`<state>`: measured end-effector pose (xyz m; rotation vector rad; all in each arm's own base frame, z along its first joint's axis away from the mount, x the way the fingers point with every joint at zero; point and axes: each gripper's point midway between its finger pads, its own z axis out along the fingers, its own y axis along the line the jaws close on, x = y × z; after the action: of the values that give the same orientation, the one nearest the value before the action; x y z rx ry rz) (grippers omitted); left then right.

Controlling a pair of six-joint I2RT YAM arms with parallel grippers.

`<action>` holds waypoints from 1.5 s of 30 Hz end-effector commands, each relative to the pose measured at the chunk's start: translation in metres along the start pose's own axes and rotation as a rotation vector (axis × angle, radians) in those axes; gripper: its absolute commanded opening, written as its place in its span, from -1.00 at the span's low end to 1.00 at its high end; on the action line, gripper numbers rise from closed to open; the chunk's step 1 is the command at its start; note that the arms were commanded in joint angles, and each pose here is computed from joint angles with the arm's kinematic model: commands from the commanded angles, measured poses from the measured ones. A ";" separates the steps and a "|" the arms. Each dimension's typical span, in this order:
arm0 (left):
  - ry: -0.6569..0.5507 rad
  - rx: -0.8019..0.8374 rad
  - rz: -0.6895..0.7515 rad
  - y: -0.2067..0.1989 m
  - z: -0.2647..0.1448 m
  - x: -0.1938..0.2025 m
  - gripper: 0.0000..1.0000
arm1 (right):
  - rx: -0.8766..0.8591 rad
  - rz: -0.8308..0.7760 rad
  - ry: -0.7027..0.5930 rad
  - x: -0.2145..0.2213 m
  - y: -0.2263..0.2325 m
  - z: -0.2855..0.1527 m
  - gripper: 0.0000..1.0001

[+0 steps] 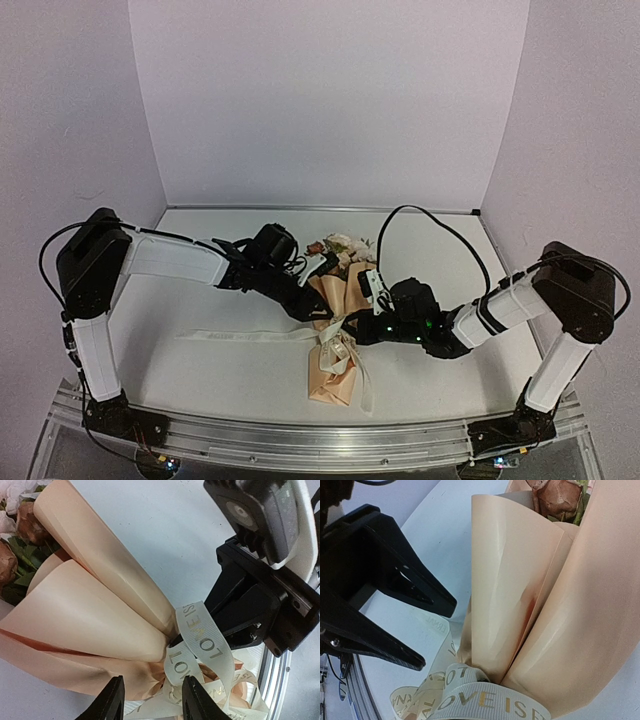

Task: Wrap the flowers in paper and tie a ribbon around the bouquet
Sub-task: Cross the half-tied ribbon over the folded bouquet.

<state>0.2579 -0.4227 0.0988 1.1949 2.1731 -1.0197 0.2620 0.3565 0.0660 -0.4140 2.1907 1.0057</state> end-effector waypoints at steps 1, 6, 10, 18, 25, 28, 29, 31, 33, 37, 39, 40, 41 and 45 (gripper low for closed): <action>-0.005 0.046 0.019 -0.012 0.002 -0.016 -0.17 | -0.024 -0.009 -0.031 -0.012 0.007 0.006 -1.00; 0.012 0.066 0.032 -0.020 0.007 -0.015 -0.14 | -0.023 -0.009 -0.029 -0.012 0.007 0.006 -1.00; 0.022 0.066 0.037 -0.023 0.011 -0.014 -0.12 | -0.024 -0.007 -0.029 -0.012 0.007 0.006 -1.00; 0.045 0.053 0.047 -0.023 0.020 -0.012 -0.14 | -0.031 -0.004 -0.030 -0.013 0.009 0.006 -1.00; 0.074 0.048 0.054 -0.027 0.027 -0.005 -0.14 | -0.033 -0.007 -0.031 -0.013 0.010 0.005 -1.00; 0.076 0.040 0.054 -0.027 0.028 -0.004 -0.14 | -0.035 -0.008 -0.031 -0.014 0.010 0.005 -1.00; 0.077 0.037 0.053 -0.026 0.028 -0.004 -0.15 | -0.034 -0.007 -0.032 -0.014 0.010 0.005 -1.00; 0.073 0.033 0.053 -0.026 0.028 -0.005 -0.20 | -0.037 -0.008 -0.033 -0.014 0.011 0.005 -1.00; 0.068 0.030 0.053 -0.026 0.027 -0.006 -0.29 | -0.039 -0.008 -0.032 -0.015 0.012 0.005 -1.00; 0.064 0.033 0.052 -0.026 0.027 -0.008 -0.52 | -0.043 -0.009 -0.032 -0.015 0.012 0.005 -1.00; 0.064 0.038 0.050 -0.027 0.026 -0.008 -0.63 | -0.045 -0.010 -0.030 -0.015 0.013 0.004 -1.00; 0.064 0.041 0.049 -0.028 0.027 -0.008 -0.67 | -0.045 -0.009 -0.029 -0.014 0.013 0.004 -1.00; 0.063 0.044 0.050 -0.029 0.026 -0.008 -0.71 | -0.046 -0.010 -0.029 -0.014 0.013 0.004 -1.00; 0.048 0.056 0.054 -0.032 0.024 -0.010 -0.76 | -0.045 -0.013 -0.029 -0.014 0.013 0.003 -1.00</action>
<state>0.2341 -0.4454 0.0804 1.3026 2.2379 -1.0051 0.2604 0.3594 0.0650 -0.4264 2.1949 1.0227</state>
